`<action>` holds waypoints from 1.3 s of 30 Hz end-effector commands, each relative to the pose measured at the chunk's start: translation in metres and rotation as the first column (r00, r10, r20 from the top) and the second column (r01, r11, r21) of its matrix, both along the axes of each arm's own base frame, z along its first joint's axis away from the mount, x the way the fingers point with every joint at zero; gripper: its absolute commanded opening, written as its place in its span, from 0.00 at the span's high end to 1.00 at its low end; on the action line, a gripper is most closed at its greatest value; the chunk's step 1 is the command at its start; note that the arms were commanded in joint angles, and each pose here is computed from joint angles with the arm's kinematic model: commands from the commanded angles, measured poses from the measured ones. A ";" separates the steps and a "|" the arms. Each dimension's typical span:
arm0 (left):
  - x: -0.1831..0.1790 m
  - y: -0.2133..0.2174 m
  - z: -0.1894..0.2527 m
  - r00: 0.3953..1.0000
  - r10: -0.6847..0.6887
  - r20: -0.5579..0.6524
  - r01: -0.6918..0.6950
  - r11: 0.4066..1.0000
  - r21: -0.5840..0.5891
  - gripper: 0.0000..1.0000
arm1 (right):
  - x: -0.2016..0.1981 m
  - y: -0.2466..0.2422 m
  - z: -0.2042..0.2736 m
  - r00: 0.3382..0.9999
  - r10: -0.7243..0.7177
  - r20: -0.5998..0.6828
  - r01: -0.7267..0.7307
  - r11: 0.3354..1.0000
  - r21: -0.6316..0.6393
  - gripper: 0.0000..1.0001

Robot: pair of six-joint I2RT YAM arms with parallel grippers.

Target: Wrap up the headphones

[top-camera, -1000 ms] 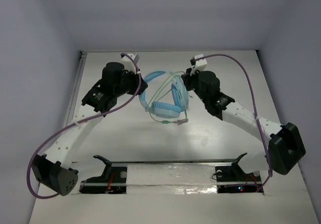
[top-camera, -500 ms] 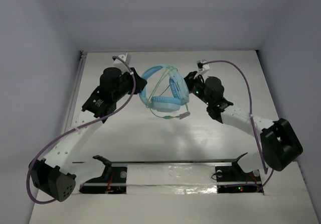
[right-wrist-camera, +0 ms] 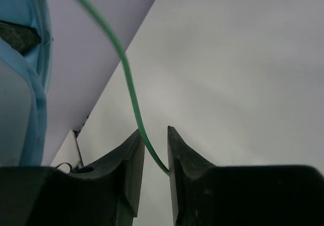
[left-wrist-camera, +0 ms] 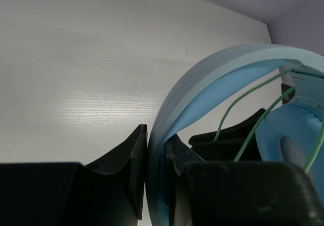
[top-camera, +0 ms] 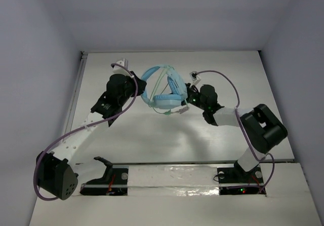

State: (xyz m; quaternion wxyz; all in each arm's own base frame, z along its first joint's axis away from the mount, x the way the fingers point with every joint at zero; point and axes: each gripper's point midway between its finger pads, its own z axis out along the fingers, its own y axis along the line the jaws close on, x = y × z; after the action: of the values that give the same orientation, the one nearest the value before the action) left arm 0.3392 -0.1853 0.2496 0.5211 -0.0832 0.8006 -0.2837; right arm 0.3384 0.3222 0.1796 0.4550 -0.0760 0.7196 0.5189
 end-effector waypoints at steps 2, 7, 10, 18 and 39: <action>0.016 -0.009 0.076 0.979 0.053 0.199 -0.005 0.972 -0.237 1.00 | -0.012 0.021 0.005 0.990 0.133 0.052 -0.136 0.988 0.075 0.66; 0.021 -0.002 0.071 0.979 0.098 0.179 -0.057 0.974 -0.219 1.00 | -0.007 0.025 -0.012 0.992 0.127 0.002 -0.126 0.987 0.104 0.91; 0.026 -0.001 0.068 0.976 0.119 0.181 -0.076 0.971 -0.228 1.00 | -0.018 0.024 -0.017 0.987 0.157 -0.020 -0.152 0.977 0.147 0.74; 0.046 0.016 0.034 0.955 0.256 0.150 -0.219 0.949 -0.226 1.00 | -0.032 0.012 -0.035 0.985 0.134 -0.109 -0.111 0.976 0.190 0.92; 0.117 0.004 -0.101 0.917 0.396 -0.043 -0.398 0.915 -0.059 1.00 | -0.037 -0.007 -0.068 0.951 0.025 -0.307 0.035 0.982 0.188 0.94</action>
State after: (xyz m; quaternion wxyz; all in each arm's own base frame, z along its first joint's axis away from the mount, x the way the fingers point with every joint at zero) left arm 0.4204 -0.1714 0.0869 0.4826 -0.2268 0.8343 -0.1398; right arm 0.2987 0.3113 0.0897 0.3219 0.0628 0.7509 0.5732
